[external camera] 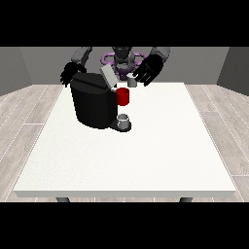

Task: Insert the coffee pod into the coffee machine and close the lid

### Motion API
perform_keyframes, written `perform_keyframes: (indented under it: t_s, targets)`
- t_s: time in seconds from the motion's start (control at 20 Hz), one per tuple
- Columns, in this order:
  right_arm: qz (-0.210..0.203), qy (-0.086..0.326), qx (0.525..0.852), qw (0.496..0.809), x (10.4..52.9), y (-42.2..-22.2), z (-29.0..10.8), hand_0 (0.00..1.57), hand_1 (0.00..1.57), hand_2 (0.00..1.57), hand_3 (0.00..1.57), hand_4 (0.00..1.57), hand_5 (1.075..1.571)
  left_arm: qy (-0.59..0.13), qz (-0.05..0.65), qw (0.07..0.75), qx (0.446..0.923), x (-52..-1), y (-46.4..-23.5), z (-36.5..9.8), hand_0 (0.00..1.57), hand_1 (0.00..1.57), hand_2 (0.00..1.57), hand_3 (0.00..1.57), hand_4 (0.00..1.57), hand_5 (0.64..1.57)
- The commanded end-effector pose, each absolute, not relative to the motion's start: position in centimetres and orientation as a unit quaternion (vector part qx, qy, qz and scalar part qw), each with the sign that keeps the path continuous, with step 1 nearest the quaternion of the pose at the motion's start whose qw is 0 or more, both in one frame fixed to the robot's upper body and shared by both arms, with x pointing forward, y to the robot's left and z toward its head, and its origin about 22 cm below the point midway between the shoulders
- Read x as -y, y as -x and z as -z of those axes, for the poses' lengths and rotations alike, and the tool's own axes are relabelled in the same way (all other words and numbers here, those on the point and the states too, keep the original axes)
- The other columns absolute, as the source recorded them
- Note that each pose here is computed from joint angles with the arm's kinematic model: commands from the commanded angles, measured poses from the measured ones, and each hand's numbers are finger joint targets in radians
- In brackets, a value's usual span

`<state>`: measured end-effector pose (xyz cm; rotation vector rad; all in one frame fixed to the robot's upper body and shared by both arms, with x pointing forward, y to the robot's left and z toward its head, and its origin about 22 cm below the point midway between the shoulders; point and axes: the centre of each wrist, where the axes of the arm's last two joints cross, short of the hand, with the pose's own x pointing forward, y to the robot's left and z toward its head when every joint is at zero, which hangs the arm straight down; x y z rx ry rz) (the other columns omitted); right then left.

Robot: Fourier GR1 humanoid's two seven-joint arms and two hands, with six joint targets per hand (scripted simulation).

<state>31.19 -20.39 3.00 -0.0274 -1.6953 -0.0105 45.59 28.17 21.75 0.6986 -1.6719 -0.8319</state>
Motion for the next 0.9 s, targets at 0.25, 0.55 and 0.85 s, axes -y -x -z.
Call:
perform_keyframes:
  t_s: [0.25,0.55,0.85]
  targets:
    - [0.010,0.024,0.751,0.660,22.7,-30.8,-2.7,0.00,0.00,0.00,0.00,0.46,1.571,-0.301,0.350,0.538,0.705,-28.3,-45.7,-23.4,1.31,1.31,1.33,1.24,0.49,1.571]
    - [0.031,0.043,0.758,0.650,22.1,-32.3,-3.9,0.00,0.00,0.00,0.00,0.48,1.571,-0.295,0.367,0.524,0.710,-24.6,-46.1,-22.4,1.33,1.33,1.34,1.23,0.50,1.571]
    - [0.025,0.026,0.758,0.651,20.9,-31.4,-2.8,0.00,0.00,0.00,0.00,0.50,1.571,-0.292,0.368,0.518,0.714,-25.7,-46.2,-23.8,1.21,1.21,1.26,1.19,0.50,1.571]
